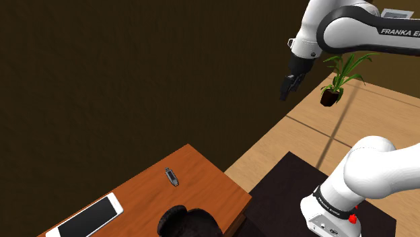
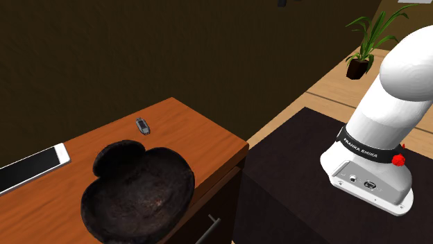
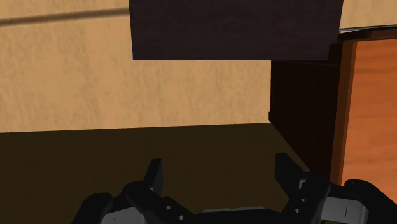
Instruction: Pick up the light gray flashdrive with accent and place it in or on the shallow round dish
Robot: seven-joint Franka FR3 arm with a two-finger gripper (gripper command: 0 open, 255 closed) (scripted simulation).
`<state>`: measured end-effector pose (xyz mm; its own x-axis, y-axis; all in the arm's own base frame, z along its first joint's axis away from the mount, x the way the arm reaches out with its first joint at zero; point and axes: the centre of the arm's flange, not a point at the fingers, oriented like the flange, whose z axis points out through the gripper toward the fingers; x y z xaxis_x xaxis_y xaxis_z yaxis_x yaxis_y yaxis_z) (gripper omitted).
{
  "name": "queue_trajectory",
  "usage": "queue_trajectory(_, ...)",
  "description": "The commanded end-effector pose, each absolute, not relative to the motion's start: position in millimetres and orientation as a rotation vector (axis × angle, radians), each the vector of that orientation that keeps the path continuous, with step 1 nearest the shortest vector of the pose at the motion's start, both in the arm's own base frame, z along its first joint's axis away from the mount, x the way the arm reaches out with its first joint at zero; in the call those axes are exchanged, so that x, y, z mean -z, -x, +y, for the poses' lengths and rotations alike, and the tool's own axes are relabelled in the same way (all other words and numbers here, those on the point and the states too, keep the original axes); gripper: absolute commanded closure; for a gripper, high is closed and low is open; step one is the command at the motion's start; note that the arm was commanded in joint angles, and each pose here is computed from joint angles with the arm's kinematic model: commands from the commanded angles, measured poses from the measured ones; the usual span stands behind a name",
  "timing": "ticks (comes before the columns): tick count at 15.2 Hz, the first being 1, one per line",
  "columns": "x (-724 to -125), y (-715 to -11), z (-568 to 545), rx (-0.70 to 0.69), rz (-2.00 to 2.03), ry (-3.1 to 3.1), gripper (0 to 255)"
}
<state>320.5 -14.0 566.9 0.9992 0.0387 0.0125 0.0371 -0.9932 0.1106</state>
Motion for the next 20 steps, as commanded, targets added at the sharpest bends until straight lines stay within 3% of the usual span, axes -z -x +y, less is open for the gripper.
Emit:
queue_trajectory(1,-566.9,-320.5,-14.0,-0.022,0.058,-3.030,0)
queue_trajectory(20,-449.8,-382.8,193.1,-0.010,-0.053,-3.069,0)
